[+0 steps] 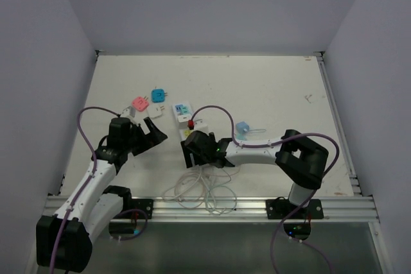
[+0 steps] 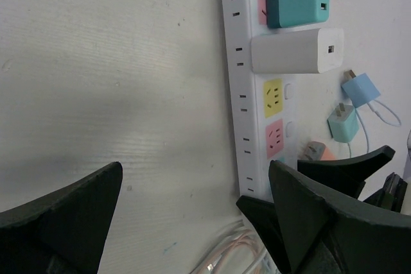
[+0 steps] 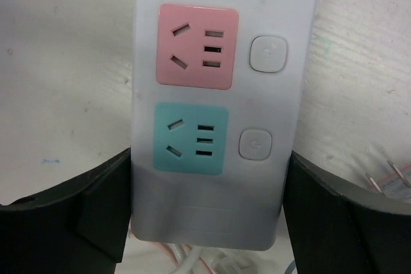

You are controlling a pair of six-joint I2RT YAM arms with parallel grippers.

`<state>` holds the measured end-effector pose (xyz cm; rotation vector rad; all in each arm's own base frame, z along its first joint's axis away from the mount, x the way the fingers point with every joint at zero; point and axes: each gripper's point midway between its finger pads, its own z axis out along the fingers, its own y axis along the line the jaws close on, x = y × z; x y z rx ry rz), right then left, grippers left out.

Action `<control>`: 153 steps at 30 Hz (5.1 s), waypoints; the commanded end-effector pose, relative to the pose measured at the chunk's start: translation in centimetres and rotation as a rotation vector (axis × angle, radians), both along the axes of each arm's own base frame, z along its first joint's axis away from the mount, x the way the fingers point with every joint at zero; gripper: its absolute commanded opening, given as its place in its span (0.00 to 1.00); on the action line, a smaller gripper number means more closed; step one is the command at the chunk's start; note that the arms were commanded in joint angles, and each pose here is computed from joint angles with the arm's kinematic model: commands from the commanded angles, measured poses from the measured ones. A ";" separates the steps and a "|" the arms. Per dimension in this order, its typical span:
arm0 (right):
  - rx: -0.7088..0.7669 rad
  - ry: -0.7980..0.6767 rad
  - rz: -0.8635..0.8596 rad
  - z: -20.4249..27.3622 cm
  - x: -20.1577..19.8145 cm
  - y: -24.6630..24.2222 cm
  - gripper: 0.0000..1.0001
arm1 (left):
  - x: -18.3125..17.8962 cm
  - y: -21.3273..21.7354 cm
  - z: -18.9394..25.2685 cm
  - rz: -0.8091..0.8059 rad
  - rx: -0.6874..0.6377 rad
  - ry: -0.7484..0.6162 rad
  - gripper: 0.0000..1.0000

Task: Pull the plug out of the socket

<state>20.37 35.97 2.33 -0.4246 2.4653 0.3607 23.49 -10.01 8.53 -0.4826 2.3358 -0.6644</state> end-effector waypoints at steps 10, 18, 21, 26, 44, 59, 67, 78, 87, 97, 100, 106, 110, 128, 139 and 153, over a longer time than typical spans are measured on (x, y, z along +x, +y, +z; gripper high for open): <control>0.480 0.087 0.076 4.4 -2.6 4.7 0.00 | 2.6 -4.7 1.7 -0.025 -0.180 -0.020 1.00; 0.572 0.123 0.080 4.5 -3.1 5.2 0.00 | 3.1 -5.8 -0.5 0.033 -0.159 0.030 0.92; 0.581 0.130 0.071 4.1 -3.2 5.2 0.00 | 3.3 -5.8 -1.2 0.053 -0.162 0.045 0.88; 0.606 0.162 0.072 3.7 -3.5 5.3 0.00 | 3.7 -5.7 -1.7 0.078 -0.168 0.042 0.82; 0.602 0.175 0.024 2.5 -3.2 4.9 0.00 | 2.1 -6.4 -3.0 0.073 -0.255 0.033 0.44; 0.626 0.131 0.006 5.8 -1.0 1.9 0.91 | 2.3 -6.9 -2.6 -0.052 -0.165 0.004 0.00; 0.611 0.066 -0.062 9.3 3.2 -1.1 0.99 | 3.7 -8.0 -2.1 -0.137 -0.135 -0.012 0.00; 0.676 0.100 -0.211 11.1 10.4 0.0 0.99 | 5.7 -10.0 -0.9 -0.272 -0.125 -0.023 0.00; 0.708 0.188 -0.253 9.4 13.2 1.8 0.99 | 6.0 -10.4 -0.9 -0.315 -0.108 -0.016 0.00; 0.758 0.278 -0.208 7.9 13.3 3.7 0.78 | 6.5 -9.8 -1.2 -0.311 -0.050 -0.015 0.00; 0.769 0.305 -0.197 7.4 12.8 3.9 0.63 | 6.7 -9.5 -1.5 -0.292 -0.038 -0.010 0.00; 0.813 0.315 -0.201 7.2 12.7 3.0 0.15 | 6.5 -8.8 -2.3 -0.238 -0.023 0.015 0.00; 0.826 0.306 -0.214 7.3 12.9 1.7 0.00 | 5.6 -7.2 -3.8 -0.171 0.025 0.087 0.00; 0.699 0.265 -0.208 9.5 12.8 -1.5 0.00 | 4.8 -2.2 -6.3 0.025 0.182 0.190 0.00; 0.147 -0.237 -0.375 10.5 19.5 -12.9 0.00 | 5.1 -4.6 -5.0 -0.094 0.090 0.143 0.00; -0.111 -0.313 -0.468 7.4 23.9 -16.6 0.09 | 4.4 -6.2 -4.6 -0.171 0.012 0.123 0.00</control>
